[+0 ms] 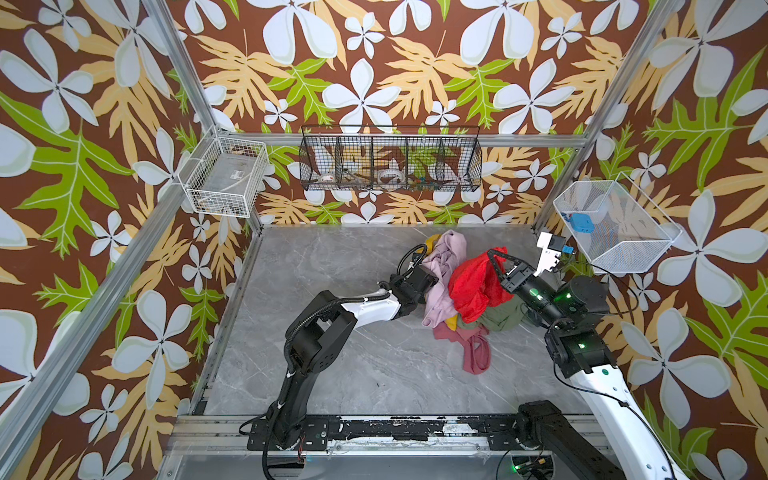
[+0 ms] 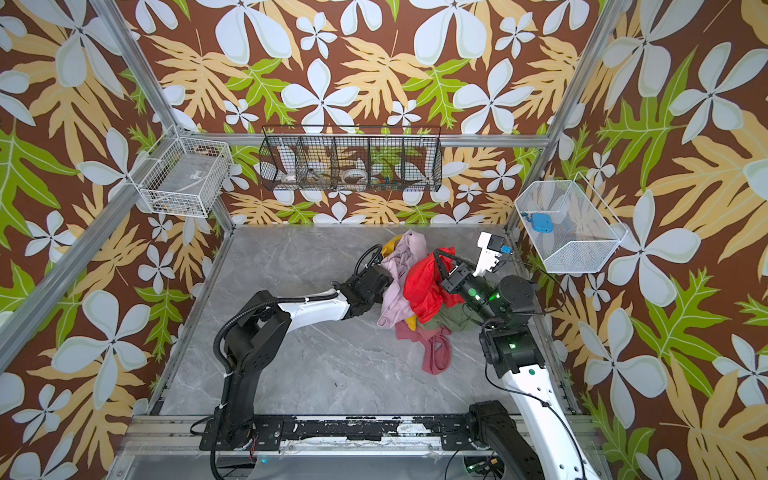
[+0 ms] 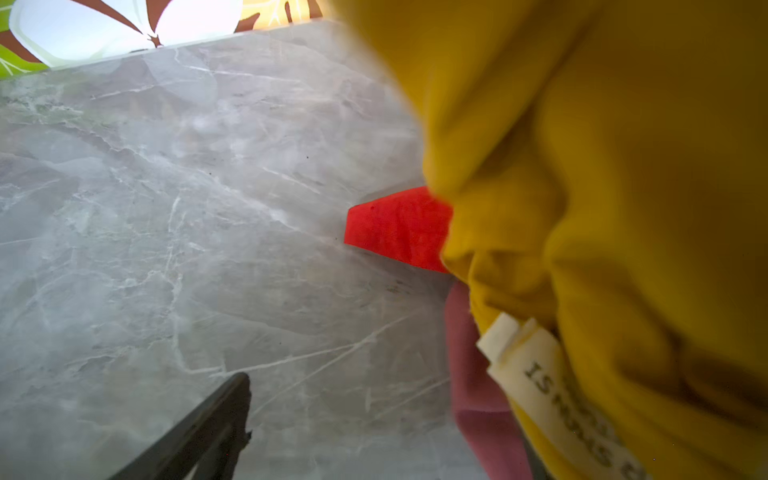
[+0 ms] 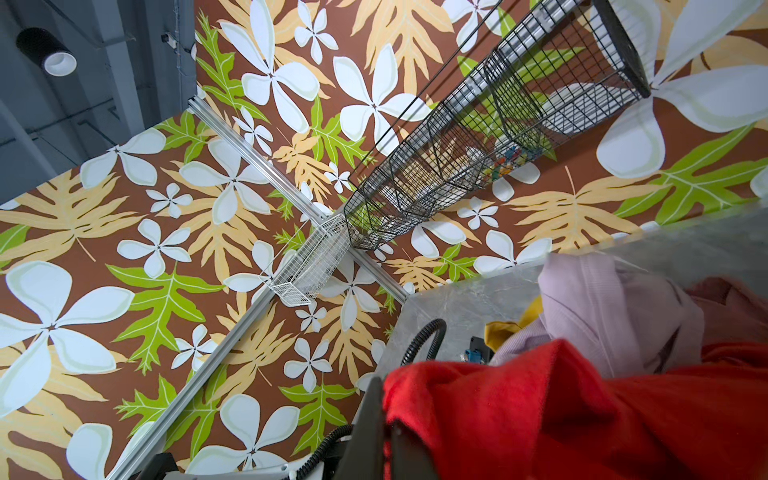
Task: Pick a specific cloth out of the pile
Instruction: 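Lift the red cloth upward with the right gripper, pulling it from the pile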
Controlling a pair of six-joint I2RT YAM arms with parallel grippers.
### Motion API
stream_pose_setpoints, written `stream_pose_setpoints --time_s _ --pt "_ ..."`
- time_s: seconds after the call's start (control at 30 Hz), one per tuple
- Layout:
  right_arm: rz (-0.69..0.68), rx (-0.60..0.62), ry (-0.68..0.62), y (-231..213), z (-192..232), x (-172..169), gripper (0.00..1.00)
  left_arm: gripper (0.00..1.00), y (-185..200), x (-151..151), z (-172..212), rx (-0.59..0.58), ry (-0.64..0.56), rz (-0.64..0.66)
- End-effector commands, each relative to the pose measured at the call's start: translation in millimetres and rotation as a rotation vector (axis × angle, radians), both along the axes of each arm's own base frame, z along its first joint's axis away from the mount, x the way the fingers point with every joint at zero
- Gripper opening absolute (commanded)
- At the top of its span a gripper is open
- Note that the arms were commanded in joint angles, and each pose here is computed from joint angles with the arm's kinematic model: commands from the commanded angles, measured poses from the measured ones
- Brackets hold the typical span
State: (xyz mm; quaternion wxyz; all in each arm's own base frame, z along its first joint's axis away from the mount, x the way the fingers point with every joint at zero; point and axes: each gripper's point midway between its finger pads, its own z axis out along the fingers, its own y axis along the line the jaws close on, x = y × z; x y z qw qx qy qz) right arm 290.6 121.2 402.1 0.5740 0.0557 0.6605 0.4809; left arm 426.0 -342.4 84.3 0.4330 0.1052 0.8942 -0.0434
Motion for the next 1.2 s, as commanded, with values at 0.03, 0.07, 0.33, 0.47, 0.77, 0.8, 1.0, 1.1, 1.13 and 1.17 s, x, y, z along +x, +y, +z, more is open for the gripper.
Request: stream_pose_setpoints --time_s 0.03,0.07,0.33,0.47,0.77,0.8,1.0,1.1,1.13,1.17 --pt "0.000 -0.003 -0.162 -0.4 44.6 -8.9 0.00 1.00 -1.2 1.2 0.5 0.021 -0.005 -0.001" --pt "-0.002 -0.002 -0.174 -0.7 49.4 -9.3 0.00 1.00 -0.9 1.2 -0.7 0.029 -0.003 -0.003" --pt "-0.010 0.005 -0.288 -2.8 93.0 -18.7 0.00 1.00 6.2 2.1 -2.5 0.105 -0.012 -0.010" --pt "-0.019 -0.020 -0.327 -3.5 109.0 -23.5 0.00 1.00 10.5 0.5 -6.0 0.144 -0.007 -0.018" --pt "-0.089 -0.070 -0.336 -10.9 123.7 -15.2 0.00 1.00 37.9 -4.4 -11.9 0.343 0.011 -0.006" --pt "-0.102 -0.079 -0.343 -12.6 126.7 -15.5 0.00 1.00 41.1 -4.8 -11.7 0.367 0.012 -0.004" --pt "-0.119 -0.086 -0.348 -13.7 135.0 -9.2 0.00 1.00 40.8 -4.0 -7.1 0.384 0.010 -0.015" --pt "-0.122 -0.081 -0.378 -14.4 146.7 -12.3 0.00 1.00 38.0 -0.4 -0.4 0.382 -0.004 -0.015" --pt "-0.129 -0.085 -0.392 -15.5 152.4 -14.5 0.00 1.00 37.2 0.8 1.5 0.385 -0.009 -0.017" --pt "-0.132 -0.085 -0.402 -15.9 157.3 -16.6 0.00 1.00 36.7 1.4 2.2 0.389 -0.010 -0.020"
